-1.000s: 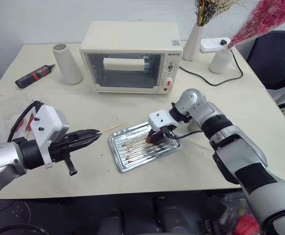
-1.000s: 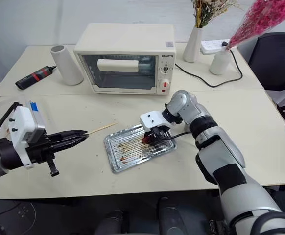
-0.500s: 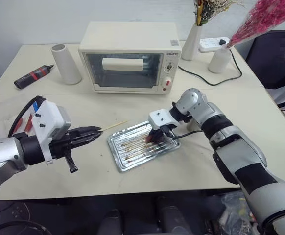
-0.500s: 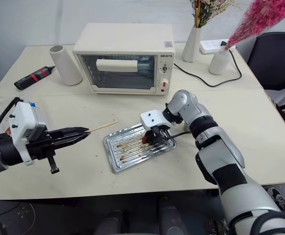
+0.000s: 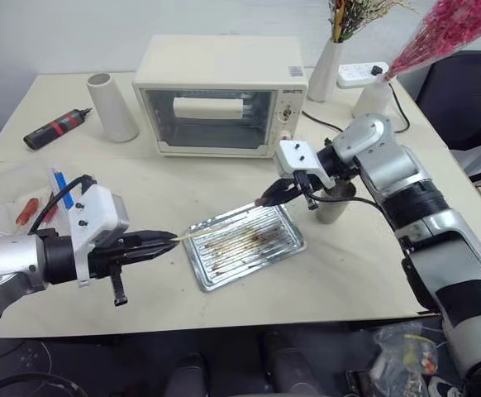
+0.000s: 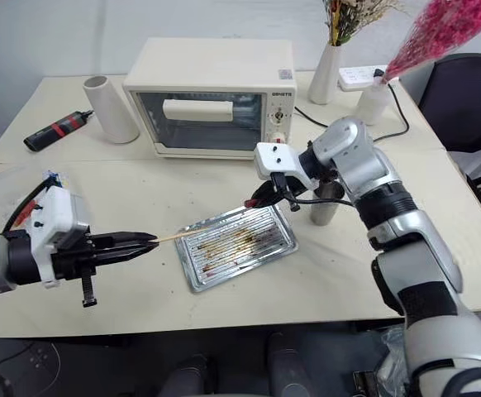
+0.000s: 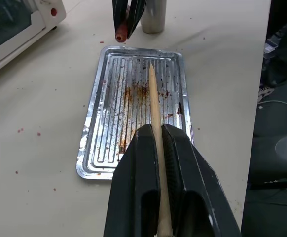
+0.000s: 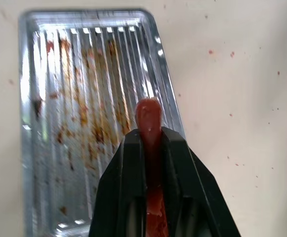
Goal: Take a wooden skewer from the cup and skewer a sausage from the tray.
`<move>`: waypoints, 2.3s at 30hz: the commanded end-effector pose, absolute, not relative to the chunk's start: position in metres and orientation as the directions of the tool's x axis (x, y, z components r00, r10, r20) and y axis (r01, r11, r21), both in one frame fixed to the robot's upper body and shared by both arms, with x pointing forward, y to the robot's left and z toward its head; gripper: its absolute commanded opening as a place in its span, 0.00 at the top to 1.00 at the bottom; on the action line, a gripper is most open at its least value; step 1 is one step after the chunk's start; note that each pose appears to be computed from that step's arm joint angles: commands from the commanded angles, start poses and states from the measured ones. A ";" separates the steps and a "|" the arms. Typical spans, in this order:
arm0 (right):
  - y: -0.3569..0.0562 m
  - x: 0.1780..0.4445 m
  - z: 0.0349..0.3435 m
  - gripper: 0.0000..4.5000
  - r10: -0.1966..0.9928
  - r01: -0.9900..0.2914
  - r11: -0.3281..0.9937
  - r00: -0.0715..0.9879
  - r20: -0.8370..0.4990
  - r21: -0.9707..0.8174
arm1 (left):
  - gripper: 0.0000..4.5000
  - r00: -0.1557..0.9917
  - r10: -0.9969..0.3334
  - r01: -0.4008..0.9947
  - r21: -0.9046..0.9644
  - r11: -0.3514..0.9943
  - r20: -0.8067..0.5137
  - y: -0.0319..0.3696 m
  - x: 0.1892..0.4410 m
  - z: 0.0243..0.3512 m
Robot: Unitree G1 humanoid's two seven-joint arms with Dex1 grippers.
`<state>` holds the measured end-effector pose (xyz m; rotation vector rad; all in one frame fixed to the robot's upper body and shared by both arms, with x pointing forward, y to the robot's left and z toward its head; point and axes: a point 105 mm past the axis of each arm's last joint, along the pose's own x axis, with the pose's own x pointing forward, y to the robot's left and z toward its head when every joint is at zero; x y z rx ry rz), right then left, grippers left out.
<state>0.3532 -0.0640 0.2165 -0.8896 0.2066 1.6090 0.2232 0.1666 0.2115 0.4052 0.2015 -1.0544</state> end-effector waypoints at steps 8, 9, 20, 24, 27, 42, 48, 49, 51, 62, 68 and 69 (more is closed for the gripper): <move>-0.048 0.315 0.240 0.98 0.794 -0.885 -0.328 -0.068 -0.605 -0.331 | 1.00 0.456 -0.828 0.878 0.315 0.360 -0.326 0.155 0.243 0.222; -0.047 0.314 0.240 0.98 0.795 -0.884 -0.329 -0.070 -0.603 -0.332 | 1.00 0.455 -0.829 0.878 0.319 0.357 -0.325 0.154 0.244 0.222; -0.041 0.309 0.242 0.98 0.807 -0.884 -0.324 -0.072 -0.586 -0.337 | 1.00 0.461 -0.828 0.871 0.342 0.354 -0.319 0.156 0.246 0.227; -0.040 0.311 0.241 0.98 0.807 -0.883 -0.324 -0.072 -0.587 -0.338 | 1.00 0.463 -0.828 0.869 0.348 0.353 -0.316 0.154 0.245 0.229; -0.040 0.313 0.238 0.98 0.803 -0.882 -0.326 -0.069 -0.592 -0.339 | 1.00 0.463 -0.829 0.868 0.351 0.352 -0.314 0.154 0.244 0.230; -0.043 0.329 0.225 0.98 0.789 -0.883 -0.312 -0.037 -0.613 -0.349 | 1.00 0.466 -0.827 0.865 0.361 0.350 -0.315 0.155 0.243 0.233; -0.036 0.324 0.230 0.98 0.802 -0.884 -0.320 -0.063 -0.593 -0.340 | 1.00 0.461 -0.830 0.867 0.358 0.346 -0.315 0.153 0.243 0.233; -0.035 0.323 0.231 0.98 0.805 -0.885 -0.320 -0.066 -0.589 -0.338 | 1.00 0.461 -0.830 0.868 0.357 0.346 -0.316 0.153 0.243 0.232; -0.034 0.322 0.233 0.98 0.808 -0.885 -0.321 -0.070 -0.585 -0.337 | 1.00 0.460 -0.829 0.868 0.357 0.345 -0.317 0.154 0.243 0.232; -0.039 0.326 0.237 0.98 0.812 -0.890 -0.298 -0.047 -0.581 -0.344 | 1.00 0.469 -0.821 0.865 0.356 0.353 -0.325 0.158 0.243 0.231; -0.039 0.325 0.239 0.98 0.812 -0.887 -0.303 -0.048 -0.581 -0.349 | 1.00 0.471 -0.820 0.864 0.358 0.354 -0.326 0.159 0.244 0.230; -0.039 0.326 0.239 0.98 0.813 -0.887 -0.302 -0.048 -0.581 -0.349 | 1.00 0.471 -0.820 0.864 0.358 0.354 -0.326 0.159 0.244 0.230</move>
